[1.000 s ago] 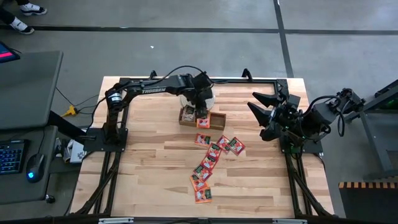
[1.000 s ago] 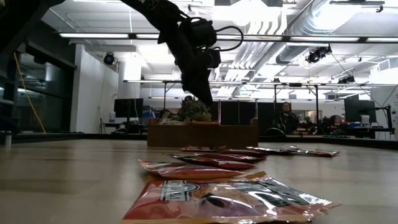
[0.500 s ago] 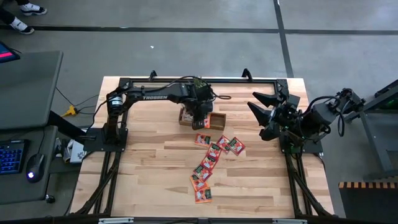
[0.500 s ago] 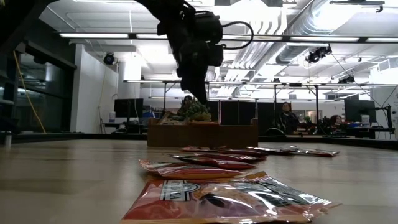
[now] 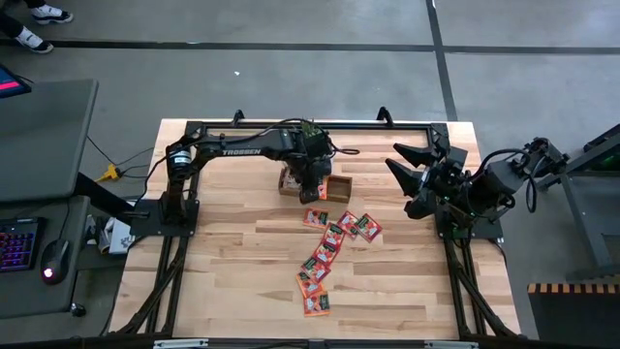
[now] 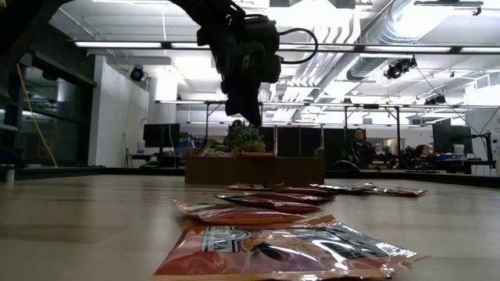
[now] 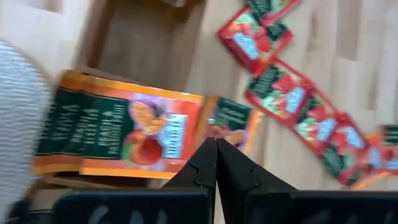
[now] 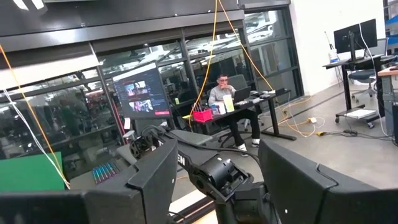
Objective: Pick & Place Tea
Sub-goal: Put the orange tea bag into the middle section of the wooden organizer
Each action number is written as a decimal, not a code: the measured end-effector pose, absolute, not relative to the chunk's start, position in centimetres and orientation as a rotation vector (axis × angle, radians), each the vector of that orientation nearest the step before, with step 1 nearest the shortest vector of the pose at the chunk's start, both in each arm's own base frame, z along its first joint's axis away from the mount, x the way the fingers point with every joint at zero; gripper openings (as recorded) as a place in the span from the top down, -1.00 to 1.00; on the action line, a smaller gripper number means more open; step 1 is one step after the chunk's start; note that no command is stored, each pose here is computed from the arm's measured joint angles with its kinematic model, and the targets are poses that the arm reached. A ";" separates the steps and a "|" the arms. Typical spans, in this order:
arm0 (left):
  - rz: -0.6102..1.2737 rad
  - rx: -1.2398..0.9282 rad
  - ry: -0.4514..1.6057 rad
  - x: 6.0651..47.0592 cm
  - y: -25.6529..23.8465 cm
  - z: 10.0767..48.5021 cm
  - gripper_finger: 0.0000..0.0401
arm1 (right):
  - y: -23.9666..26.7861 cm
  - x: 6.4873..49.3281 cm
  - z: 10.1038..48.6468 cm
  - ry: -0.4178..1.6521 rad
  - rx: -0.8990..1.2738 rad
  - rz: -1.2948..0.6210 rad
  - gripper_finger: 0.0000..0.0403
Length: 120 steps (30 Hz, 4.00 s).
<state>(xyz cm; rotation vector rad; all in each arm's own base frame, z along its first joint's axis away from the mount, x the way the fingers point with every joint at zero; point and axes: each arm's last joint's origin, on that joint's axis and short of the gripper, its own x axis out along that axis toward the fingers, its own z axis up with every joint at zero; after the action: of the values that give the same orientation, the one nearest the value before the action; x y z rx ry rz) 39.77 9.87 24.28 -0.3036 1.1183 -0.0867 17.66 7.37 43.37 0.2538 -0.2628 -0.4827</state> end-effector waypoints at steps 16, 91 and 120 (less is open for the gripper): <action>-0.224 -0.299 1.167 40.9 7.0 22.6 1.00 | 7.4 17.7 43.4 -0.263 0.254 -0.482 -0.09; 0.107 -0.007 1.263 41.6 8.6 22.9 1.00 | 7.3 17.7 43.1 -0.234 0.232 -0.510 -0.09; 0.181 0.035 1.339 42.2 9.0 21.4 1.00 | 7.4 17.7 43.1 -0.233 0.232 -0.509 -0.09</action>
<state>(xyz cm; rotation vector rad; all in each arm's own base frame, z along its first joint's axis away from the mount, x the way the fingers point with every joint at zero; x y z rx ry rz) 42.16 8.97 21.44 0.0350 1.3395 0.1812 17.73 7.36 43.06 0.2319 -0.2330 -0.5087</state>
